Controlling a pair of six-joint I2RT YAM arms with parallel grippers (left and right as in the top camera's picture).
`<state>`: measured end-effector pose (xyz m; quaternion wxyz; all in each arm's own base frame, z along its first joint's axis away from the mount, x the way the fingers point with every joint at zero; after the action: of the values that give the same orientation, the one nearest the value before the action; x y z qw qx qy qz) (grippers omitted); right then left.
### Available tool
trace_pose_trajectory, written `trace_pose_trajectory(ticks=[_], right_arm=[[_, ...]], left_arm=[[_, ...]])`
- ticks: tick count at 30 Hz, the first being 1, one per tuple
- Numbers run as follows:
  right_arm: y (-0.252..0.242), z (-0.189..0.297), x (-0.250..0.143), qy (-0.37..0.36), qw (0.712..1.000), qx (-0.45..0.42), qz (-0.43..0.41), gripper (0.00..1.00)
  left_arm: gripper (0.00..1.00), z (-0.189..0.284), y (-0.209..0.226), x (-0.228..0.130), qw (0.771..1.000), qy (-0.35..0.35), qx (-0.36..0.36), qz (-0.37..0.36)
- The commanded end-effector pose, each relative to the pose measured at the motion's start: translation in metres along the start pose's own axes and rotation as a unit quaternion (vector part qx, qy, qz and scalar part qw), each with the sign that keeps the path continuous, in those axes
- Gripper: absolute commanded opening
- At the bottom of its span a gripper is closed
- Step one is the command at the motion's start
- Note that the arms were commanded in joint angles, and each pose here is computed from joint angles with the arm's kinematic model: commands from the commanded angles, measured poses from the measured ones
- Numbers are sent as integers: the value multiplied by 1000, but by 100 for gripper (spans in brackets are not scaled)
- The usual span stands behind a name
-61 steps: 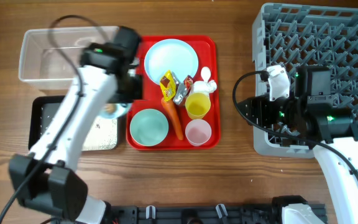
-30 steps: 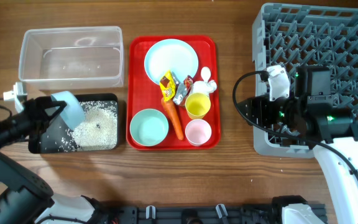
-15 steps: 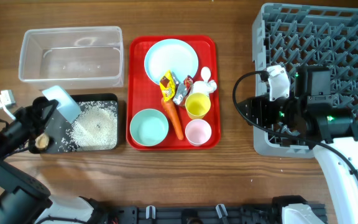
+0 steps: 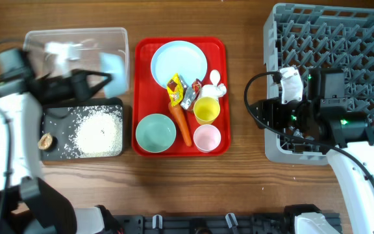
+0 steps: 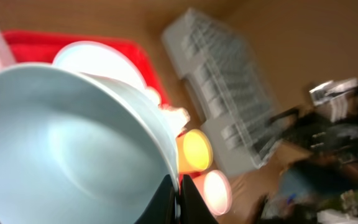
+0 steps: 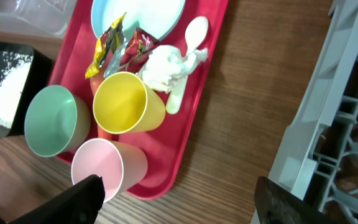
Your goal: Sort waste into correct bins and load items into the dishwasher rack
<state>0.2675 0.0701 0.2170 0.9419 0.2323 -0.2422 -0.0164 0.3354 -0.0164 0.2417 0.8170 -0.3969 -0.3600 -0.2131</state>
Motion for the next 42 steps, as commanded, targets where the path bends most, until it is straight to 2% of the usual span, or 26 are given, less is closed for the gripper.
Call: trace_pose_trajectory(ticks=[1, 6, 10, 16, 20, 24, 31, 35, 39, 40, 41, 42], right_arm=[[0, -2, 2, 0, 1000, -4, -6, 80], [0, -2, 0, 3, 1000, -5, -8, 80], [-1, -2, 0, 2, 1000, -9, -8, 81], [-2, -1, 0, 4, 1000, -10, -8, 83], [-2, -1, 0, 4, 1000, -11, -8, 83], [-2, -1, 0, 4, 1000, -11, -8, 83], [-3, -1, 0, 2, 1000, -14, -8, 84], [-3, -1, 0, 3, 1000, -14, -8, 84], [-3, -1, 0, 3, 1000, -14, -8, 84], [-3, -1, 0, 3, 1000, -14, -8, 83], [-3, -1, 0, 3, 1000, -14, -8, 84], [-3, -1, 0, 3, 1000, -14, -8, 84]], left_arm=[[4, -50, -3, -11, 977, 134, 165, 22], [4, -101, -14, -25, 930, 213, 299, -36], [4, -134, -23, -43, 909, 260, 317, -79], [4, -159, -3, -75, 888, 313, 331, -56], [4, -167, 3, -87, 884, 333, 325, -49], [4, -172, 0, -91, 889, 335, 308, -44], [4, -191, -28, -98, 894, 344, 276, -75], [4, -192, -29, -98, 894, 346, 275, -77], [17, -188, -24, -97, 894, 344, 280, -70], [27, -187, -23, -97, 894, 344, 281, -68], [43, -187, -21, -96, 893, 343, 284, -68], [55, -186, -20, -96, 891, 342, 289, -69]])
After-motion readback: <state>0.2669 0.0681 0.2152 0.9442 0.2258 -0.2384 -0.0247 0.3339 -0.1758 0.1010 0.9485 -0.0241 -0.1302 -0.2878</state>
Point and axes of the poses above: each gripper's point midway between its finger pads, its own z axis back along the fingers, its own y axis along the line the jaws close on, x = y × z, the point moved 4 cm from there along z, back along the fingers, and after that the axes turned 15 degrees about -z, right-handed, at the moved point
